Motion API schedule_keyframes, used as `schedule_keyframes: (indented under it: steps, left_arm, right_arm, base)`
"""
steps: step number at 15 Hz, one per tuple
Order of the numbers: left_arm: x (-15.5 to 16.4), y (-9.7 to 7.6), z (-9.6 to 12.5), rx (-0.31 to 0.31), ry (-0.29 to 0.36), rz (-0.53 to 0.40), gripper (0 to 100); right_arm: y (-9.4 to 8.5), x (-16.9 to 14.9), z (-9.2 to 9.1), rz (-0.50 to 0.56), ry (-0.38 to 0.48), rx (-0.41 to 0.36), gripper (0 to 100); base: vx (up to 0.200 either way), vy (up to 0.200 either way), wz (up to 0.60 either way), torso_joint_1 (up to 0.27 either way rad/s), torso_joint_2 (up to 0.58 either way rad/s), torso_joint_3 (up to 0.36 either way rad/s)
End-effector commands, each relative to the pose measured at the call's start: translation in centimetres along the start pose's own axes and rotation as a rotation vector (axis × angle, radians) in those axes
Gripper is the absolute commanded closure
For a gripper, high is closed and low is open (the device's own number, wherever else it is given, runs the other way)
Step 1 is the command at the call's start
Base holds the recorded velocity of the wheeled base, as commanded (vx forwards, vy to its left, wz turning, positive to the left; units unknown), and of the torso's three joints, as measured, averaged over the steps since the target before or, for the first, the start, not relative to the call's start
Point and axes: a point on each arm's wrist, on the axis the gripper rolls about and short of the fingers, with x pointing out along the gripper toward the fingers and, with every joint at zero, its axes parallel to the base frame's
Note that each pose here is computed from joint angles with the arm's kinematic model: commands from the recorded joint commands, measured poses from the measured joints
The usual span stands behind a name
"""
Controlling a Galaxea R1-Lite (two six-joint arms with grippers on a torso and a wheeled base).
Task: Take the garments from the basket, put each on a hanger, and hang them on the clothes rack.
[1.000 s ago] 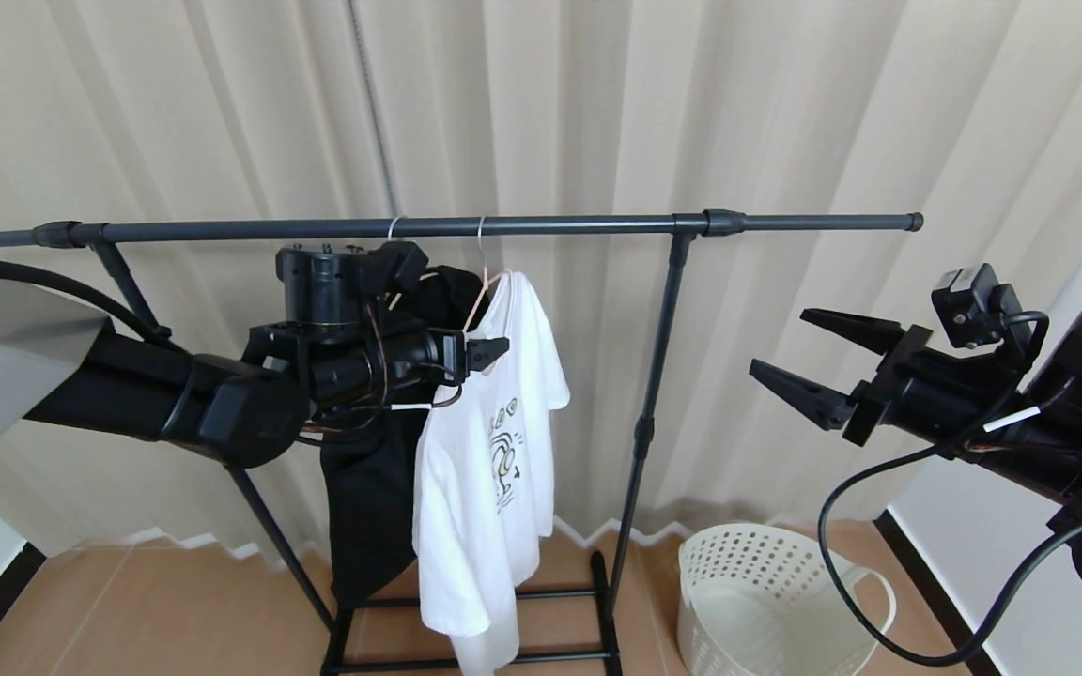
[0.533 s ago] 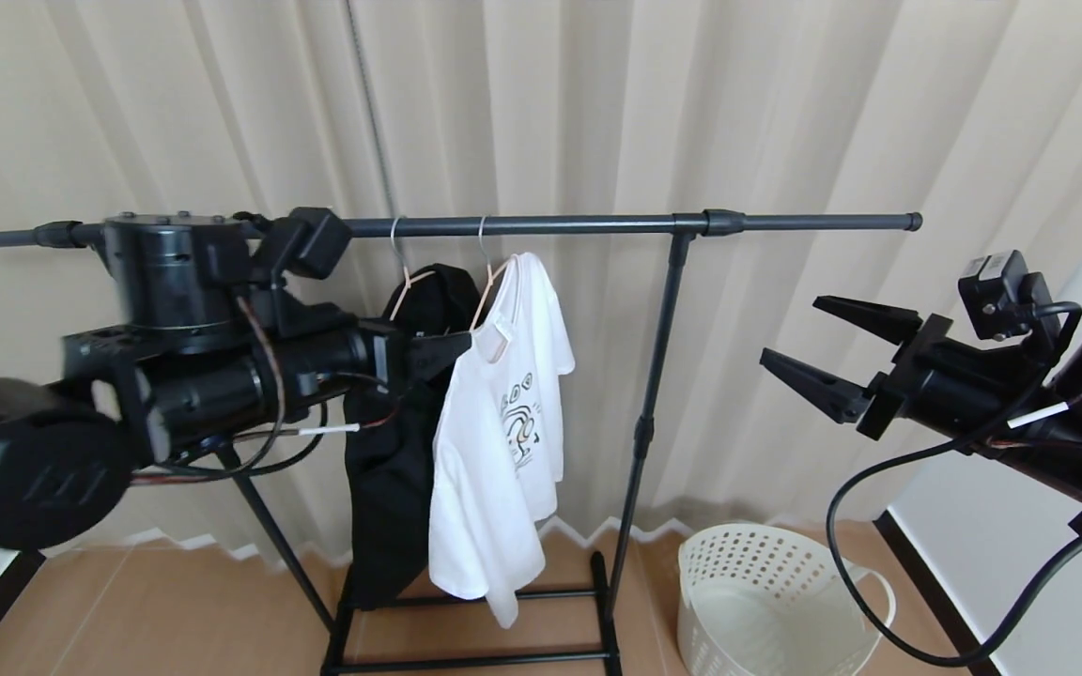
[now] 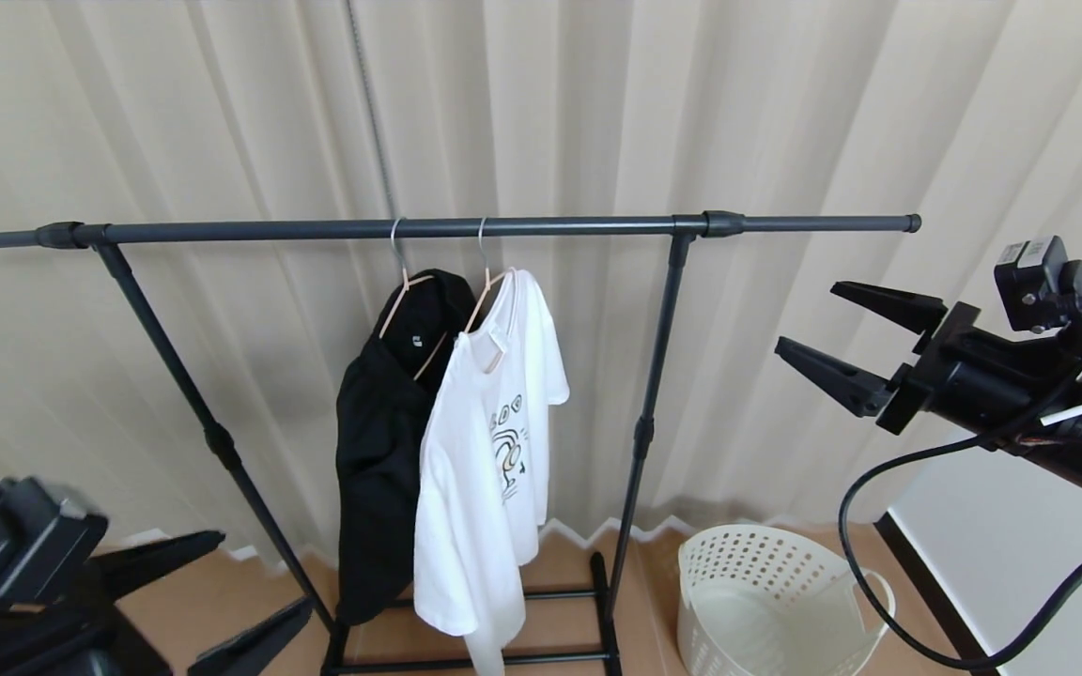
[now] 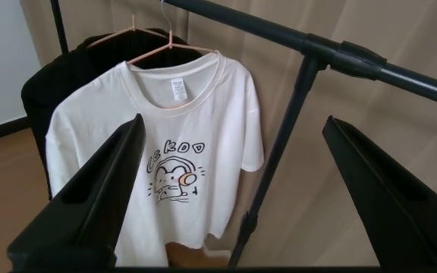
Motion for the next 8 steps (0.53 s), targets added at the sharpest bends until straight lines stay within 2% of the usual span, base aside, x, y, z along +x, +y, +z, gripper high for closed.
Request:
schedule_keyframes:
  steps: [1, 2, 3, 4, 5, 7, 8]
  left_arm:
    - [-4.6, -0.9, -4.0, -0.006, -0.067, 0.079, 0]
    - [-6.2, -1.4, -5.5, -0.033, -0.062, 0.09, 0]
    - [-7.4, -1.8, -6.8, -0.031, -0.072, 0.087, 0]
    - [-8.3, -2.2, -8.6, -0.03, -0.04, 0.087, 0]
    - [-8.8, -2.3, -9.0, -0.034, -0.045, 0.093, 0]
    - [-9.4, -2.4, -9.3, -0.063, -0.114, 0.296, 0]
    - [-9.7, -2.5, -9.4, -0.064, -0.164, 0.34, 0]
  right_arm:
    - [0.0, 0.0, 0.0, 0.001, 0.0, -0.001, 0]
    - [0.0, 0.0, -0.1, 0.0, 0.004, 0.002, 0]
    - [0.0, 0.0, -0.1, -0.003, 0.005, 0.003, 0]
    - [0.2, -0.1, -0.3, -0.013, 0.013, 0.008, 0]
    - [0.2, -0.2, -0.4, -0.021, 0.016, 0.008, 0]
    - [0.5, -0.8, 0.2, -0.042, 0.005, 0.0, 0]
    - [0.7, -1.1, 0.4, -0.047, 0.002, -0.003, 0]
  base:
    - [0.0, 0.0, 0.0, 0.0, 0.0, 0.0]
    - [0.0, 0.0, 0.0, 0.0, 0.0, 0.0]
    - [0.0, 0.0, 0.0, 0.0, 0.0, 0.0]
    - [0.0, 0.0, 0.0, 0.0, 0.0, 0.0]
    - [0.0, 0.0, 0.0, 0.0, 0.0, 0.0]
    - [0.0, 0.0, 0.0, 0.0, 0.0, 0.0]
    - [0.0, 0.0, 0.0, 0.0, 0.0, 0.0]
